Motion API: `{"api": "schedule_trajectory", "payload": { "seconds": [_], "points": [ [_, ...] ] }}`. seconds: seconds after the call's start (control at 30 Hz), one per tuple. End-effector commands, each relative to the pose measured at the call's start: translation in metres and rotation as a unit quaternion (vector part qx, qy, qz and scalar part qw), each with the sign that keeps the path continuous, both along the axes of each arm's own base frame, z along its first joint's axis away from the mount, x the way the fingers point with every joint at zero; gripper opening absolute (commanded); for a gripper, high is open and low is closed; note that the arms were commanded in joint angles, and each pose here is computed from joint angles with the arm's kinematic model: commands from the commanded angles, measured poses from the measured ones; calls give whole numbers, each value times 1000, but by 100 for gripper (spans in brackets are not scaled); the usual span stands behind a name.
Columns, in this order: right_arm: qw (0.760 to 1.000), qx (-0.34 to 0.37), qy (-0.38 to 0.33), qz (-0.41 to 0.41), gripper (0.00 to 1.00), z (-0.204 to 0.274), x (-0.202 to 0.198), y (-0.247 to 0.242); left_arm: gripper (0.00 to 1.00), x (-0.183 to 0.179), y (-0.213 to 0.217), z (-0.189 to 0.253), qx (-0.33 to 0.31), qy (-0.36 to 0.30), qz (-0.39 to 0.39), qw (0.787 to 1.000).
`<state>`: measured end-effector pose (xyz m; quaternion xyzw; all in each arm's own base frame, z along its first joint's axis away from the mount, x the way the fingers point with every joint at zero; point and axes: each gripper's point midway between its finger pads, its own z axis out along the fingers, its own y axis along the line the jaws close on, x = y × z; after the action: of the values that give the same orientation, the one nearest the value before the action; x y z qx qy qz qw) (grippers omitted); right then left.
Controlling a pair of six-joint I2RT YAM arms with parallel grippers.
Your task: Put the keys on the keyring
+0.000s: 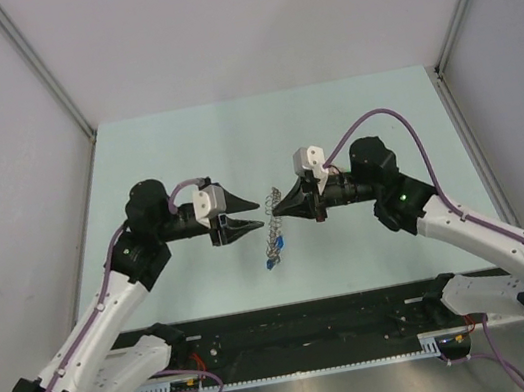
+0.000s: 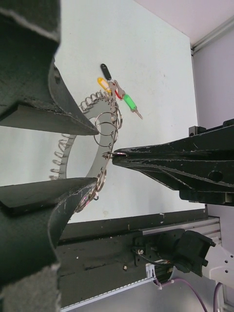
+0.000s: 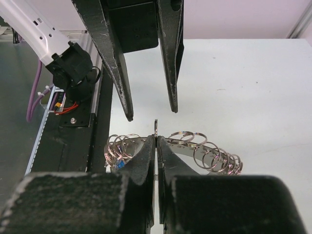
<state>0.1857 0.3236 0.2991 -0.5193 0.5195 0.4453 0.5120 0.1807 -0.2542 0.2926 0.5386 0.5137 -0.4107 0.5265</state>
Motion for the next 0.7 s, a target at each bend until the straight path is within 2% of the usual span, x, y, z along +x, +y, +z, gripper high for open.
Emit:
{"api": "schedule_trajectory", "payload": {
  "seconds": [0.0, 0.17, 0.5, 0.67],
  "points": [
    [998, 49, -33, 10, 0, 31, -5, 1, 43, -1, -2, 6, -10, -4, -13, 1000],
    [998, 48, -33, 15, 0, 28, -5, 5, 39, 0, -3, 3, -5, 4, -15, 1000],
    [998, 38, -41, 17, 0, 20, -6, 11, 23, 1, -6, -6, 16, 20, -18, 1000],
    [998, 31, -45, 9, 0, 16, -3, 14, 23, -2, -8, -9, 23, 24, -26, 999]
  ]
}}
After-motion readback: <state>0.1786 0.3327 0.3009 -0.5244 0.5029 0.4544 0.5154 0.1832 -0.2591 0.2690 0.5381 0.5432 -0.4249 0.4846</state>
